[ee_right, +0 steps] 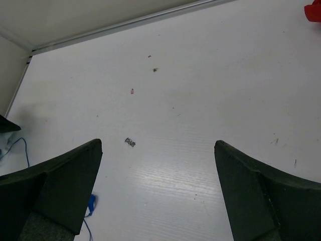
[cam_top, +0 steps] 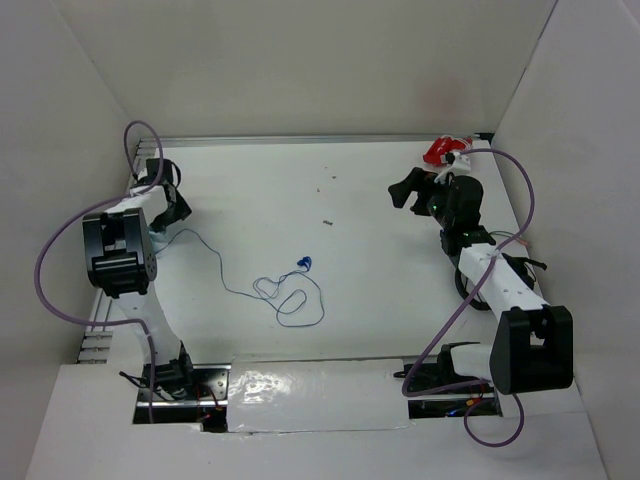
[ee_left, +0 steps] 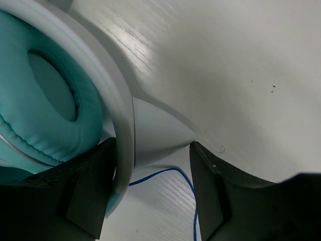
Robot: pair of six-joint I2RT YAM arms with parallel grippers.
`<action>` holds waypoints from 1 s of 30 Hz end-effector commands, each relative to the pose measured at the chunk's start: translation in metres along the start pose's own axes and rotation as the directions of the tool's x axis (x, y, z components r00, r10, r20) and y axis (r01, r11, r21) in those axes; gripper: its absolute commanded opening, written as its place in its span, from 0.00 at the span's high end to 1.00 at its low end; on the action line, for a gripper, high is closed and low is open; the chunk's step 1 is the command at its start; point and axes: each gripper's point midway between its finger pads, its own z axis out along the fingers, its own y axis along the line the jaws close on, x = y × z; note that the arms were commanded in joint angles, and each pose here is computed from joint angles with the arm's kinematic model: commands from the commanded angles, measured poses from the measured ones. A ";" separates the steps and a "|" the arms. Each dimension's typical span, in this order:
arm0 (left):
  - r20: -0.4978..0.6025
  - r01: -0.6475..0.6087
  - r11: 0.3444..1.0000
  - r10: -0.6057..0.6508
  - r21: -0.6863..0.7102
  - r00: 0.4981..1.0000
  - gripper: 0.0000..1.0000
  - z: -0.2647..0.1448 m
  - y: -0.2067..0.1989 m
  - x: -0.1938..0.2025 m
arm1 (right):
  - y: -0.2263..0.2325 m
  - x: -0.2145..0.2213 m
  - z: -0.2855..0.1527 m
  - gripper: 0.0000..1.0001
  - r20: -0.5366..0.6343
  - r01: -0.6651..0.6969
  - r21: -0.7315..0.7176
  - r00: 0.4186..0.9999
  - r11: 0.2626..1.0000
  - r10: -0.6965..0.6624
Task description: Wrap the headphones
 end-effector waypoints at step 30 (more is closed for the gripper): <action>0.499 -0.634 0.318 0.413 0.705 0.762 1.00 -0.264 -0.180 0.075 | 0.063 -0.027 -0.013 0.00 -0.017 0.005 -0.269 1.000 0.963 -0.010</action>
